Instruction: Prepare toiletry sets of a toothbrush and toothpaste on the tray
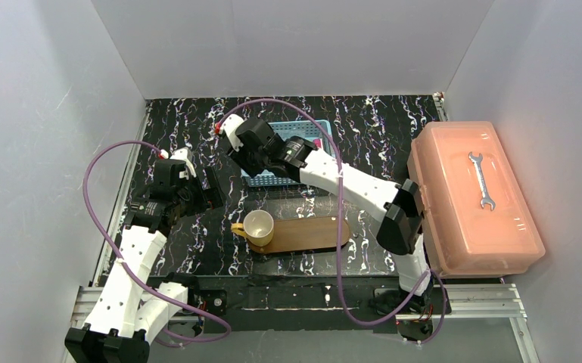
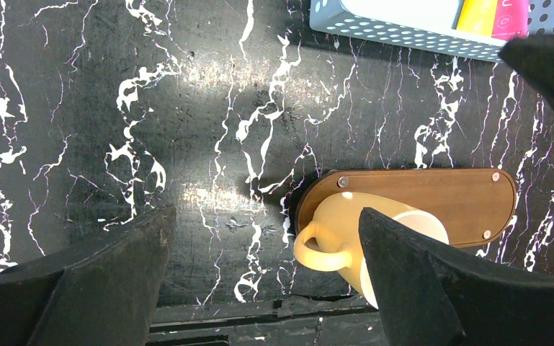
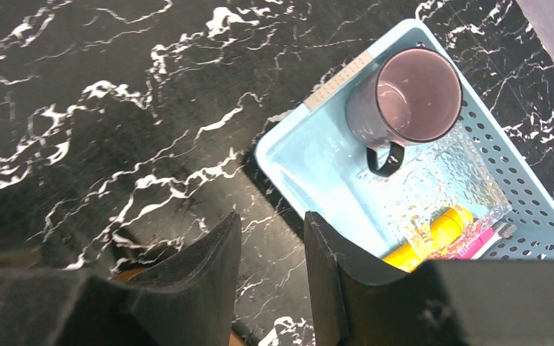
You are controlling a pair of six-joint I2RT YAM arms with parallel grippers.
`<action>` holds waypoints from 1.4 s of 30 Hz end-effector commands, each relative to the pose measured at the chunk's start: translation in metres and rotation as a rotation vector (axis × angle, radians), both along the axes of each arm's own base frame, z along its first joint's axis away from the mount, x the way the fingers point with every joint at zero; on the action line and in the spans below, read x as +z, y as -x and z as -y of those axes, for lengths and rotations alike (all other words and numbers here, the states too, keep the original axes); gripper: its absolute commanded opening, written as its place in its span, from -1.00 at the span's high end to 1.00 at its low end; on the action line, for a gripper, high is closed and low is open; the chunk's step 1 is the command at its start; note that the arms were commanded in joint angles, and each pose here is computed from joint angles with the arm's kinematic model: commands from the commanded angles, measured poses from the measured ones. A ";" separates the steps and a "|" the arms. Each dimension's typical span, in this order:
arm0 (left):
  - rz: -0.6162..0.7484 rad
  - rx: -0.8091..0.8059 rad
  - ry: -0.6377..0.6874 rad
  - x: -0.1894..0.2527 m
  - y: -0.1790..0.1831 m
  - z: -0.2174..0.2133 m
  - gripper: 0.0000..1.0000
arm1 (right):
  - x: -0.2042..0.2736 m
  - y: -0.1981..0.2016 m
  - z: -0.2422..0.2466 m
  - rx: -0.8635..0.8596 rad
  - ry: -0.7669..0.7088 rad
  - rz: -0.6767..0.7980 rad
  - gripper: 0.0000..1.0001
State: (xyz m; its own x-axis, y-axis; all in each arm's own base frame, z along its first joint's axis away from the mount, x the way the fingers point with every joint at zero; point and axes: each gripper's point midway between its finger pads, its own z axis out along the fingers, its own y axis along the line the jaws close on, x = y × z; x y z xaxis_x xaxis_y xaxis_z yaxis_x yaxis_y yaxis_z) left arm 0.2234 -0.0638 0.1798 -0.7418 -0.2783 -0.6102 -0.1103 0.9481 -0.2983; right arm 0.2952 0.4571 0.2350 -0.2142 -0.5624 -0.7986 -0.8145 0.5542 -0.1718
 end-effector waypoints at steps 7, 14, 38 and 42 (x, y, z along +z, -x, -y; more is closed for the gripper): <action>-0.014 0.002 -0.010 -0.002 0.006 -0.002 -0.96 | 0.000 -0.066 0.006 -0.120 -0.015 0.019 0.09; -0.020 0.000 -0.009 -0.003 0.005 -0.002 -0.96 | -0.018 -0.095 -0.003 -0.133 -0.037 0.021 0.08; -0.041 -0.006 -0.006 -0.006 0.004 0.000 -0.95 | -0.061 -0.160 -0.023 -0.127 -0.086 0.112 0.03; -0.046 -0.007 -0.006 -0.007 0.003 0.001 -0.96 | -0.066 -0.166 -0.026 -0.124 -0.087 0.125 0.01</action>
